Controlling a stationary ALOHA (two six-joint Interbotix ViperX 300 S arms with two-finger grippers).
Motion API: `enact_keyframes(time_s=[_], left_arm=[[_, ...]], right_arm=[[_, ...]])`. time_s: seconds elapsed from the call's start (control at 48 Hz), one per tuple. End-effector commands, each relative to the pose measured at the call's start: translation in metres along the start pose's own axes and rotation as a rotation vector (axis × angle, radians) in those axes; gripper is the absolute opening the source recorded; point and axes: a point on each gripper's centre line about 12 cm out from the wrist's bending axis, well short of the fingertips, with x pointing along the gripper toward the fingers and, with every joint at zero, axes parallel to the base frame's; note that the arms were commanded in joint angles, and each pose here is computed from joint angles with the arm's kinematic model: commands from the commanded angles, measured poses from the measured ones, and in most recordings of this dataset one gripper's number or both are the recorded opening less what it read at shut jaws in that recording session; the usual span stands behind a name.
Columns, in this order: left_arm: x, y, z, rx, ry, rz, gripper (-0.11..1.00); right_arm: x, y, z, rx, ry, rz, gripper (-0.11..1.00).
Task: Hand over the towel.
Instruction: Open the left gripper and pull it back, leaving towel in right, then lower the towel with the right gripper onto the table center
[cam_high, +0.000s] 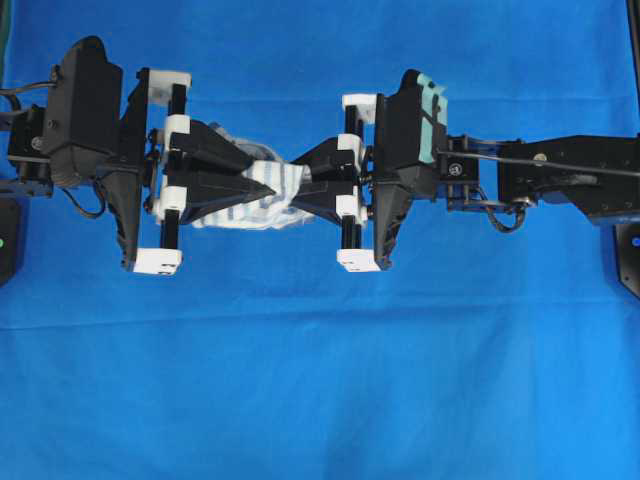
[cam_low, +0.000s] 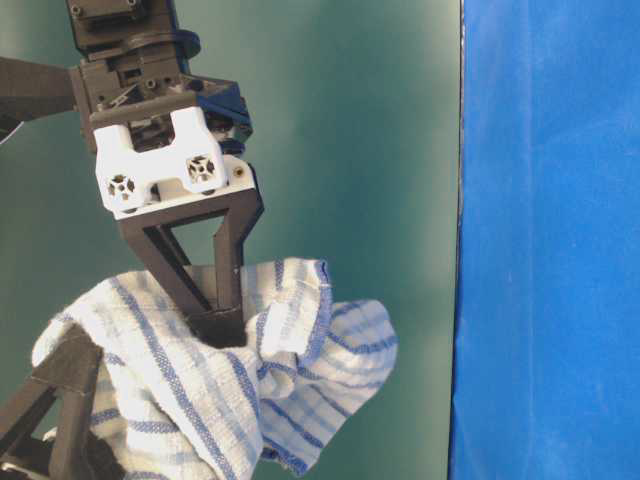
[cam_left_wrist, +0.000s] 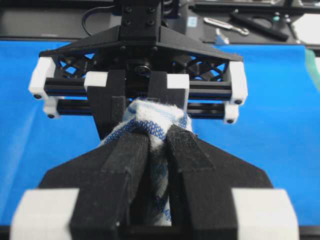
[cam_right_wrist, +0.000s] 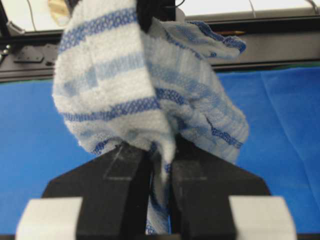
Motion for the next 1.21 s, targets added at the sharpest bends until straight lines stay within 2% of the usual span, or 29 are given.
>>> enact_keyframes(time_s=[0.0,0.167,0.208,0.25,0.417,0.521,0.855,1.021,1.188], left_arm=[[-0.001,0.0,0.012,0.001,-0.045,0.001,0.04],[-0.002,0.0,0.013,-0.006,-0.055,0.001,0.05],[-0.002,0.0,0.013,-0.013,-0.06,0.001,0.1],[-0.003,0.0,0.013,-0.016,-0.061,0.001,0.2],[-0.018,0.0,0.014,-0.022,-0.084,0.0,0.73],[-0.032,0.001,0.014,-0.023,-0.11,0.0,0.91],[-0.072,0.001,0.005,-0.024,-0.152,-0.001,0.92],[-0.077,0.001,0.004,-0.024,-0.16,-0.001,0.92],[-0.076,0.001,0.004,-0.022,-0.156,-0.001,0.92]], right_arm=[[0.0,0.0,0.014,0.0,-0.037,0.001,0.11],[-0.005,0.001,0.015,0.003,-0.037,0.003,0.11],[-0.008,0.002,0.016,0.003,-0.038,0.005,0.11],[-0.013,0.004,0.018,0.003,-0.041,0.009,0.11],[-0.038,0.009,0.019,0.008,-0.043,0.023,0.11],[-0.06,0.009,0.017,0.015,-0.049,0.025,0.11],[-0.132,0.015,0.011,0.025,-0.034,0.052,0.11],[-0.138,0.014,0.005,0.048,-0.008,0.044,0.11],[-0.135,0.014,0.004,0.046,0.001,0.043,0.11]])
